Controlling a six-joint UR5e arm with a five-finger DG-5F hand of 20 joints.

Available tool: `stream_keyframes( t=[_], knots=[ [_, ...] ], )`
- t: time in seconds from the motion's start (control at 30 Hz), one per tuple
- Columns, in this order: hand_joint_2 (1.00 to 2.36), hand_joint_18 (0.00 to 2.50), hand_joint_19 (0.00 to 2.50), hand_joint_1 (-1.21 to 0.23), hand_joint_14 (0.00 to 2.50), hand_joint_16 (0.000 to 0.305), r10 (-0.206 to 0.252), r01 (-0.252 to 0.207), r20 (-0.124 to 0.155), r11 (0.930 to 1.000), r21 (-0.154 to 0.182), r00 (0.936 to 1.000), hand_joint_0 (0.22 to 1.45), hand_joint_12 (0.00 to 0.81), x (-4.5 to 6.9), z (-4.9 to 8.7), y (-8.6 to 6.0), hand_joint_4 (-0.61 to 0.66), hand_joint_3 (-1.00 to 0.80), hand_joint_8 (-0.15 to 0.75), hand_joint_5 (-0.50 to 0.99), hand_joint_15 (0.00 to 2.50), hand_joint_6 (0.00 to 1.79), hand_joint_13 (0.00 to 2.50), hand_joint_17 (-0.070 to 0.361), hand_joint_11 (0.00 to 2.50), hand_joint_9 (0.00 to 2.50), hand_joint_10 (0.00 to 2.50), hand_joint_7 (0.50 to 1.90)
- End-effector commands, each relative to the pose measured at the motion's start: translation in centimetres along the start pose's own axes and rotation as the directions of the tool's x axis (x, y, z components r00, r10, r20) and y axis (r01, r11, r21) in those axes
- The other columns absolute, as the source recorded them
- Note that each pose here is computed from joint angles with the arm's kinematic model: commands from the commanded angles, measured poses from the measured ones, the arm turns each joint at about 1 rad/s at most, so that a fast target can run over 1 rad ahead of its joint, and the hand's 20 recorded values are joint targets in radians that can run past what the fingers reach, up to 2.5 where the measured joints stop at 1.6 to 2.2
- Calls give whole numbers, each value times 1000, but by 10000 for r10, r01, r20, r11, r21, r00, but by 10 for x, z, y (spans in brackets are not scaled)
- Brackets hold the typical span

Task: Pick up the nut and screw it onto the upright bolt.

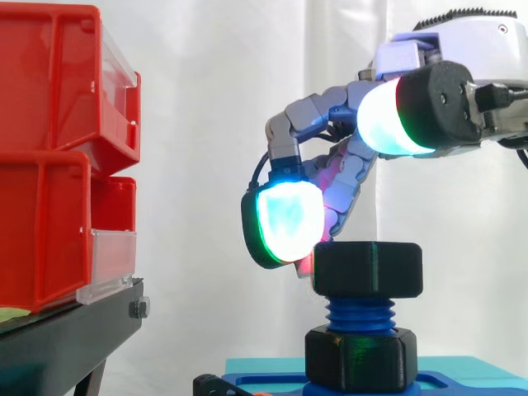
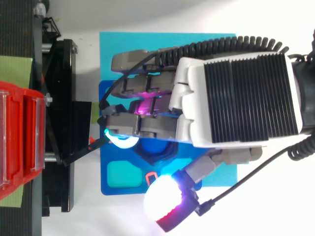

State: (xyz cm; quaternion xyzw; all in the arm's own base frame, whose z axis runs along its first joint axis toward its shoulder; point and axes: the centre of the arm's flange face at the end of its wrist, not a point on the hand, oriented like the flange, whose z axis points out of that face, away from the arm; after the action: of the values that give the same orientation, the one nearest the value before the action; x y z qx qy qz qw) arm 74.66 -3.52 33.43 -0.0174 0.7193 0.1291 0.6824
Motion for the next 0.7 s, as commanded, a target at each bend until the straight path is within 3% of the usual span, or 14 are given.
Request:
stream_keyframes(
  t=[0.0,0.2,0.27,0.33,0.53,0.67],
  knots=[
    [1000,441,0,-229,0,25,-2,2,-71,9999,114,10000,548,255,0,-3,-9,225,-500,299,-17,0,503,731,57,0,1030,0,1384],
    [1000,466,0,-240,0,24,10,-8,-95,9999,149,10000,551,253,-1,-7,-19,217,-500,302,-5,0,502,757,54,0,1047,0,1453],
    [1000,473,0,-241,0,24,18,-15,-140,9999,157,9999,551,248,2,-9,-23,206,-500,304,2,0,501,765,54,0,1066,0,1494],
    [1000,489,0,-246,0,23,39,-31,-363,9998,208,9993,552,246,16,-15,-30,200,-500,302,9,0,511,784,52,0,1081,0,1535],
    [1000,536,0,-252,0,21,33,-27,-254,9998,206,9997,554,233,16,-18,-39,165,-500,303,17,0,617,832,47,0,1134,0,1318],
    [1000,549,0,-245,0,21,54,-50,-265,9999,130,9996,553,231,15,-20,-44,175,-500,306,20,0,585,846,46,0,1155,0,1379]
  ],
)
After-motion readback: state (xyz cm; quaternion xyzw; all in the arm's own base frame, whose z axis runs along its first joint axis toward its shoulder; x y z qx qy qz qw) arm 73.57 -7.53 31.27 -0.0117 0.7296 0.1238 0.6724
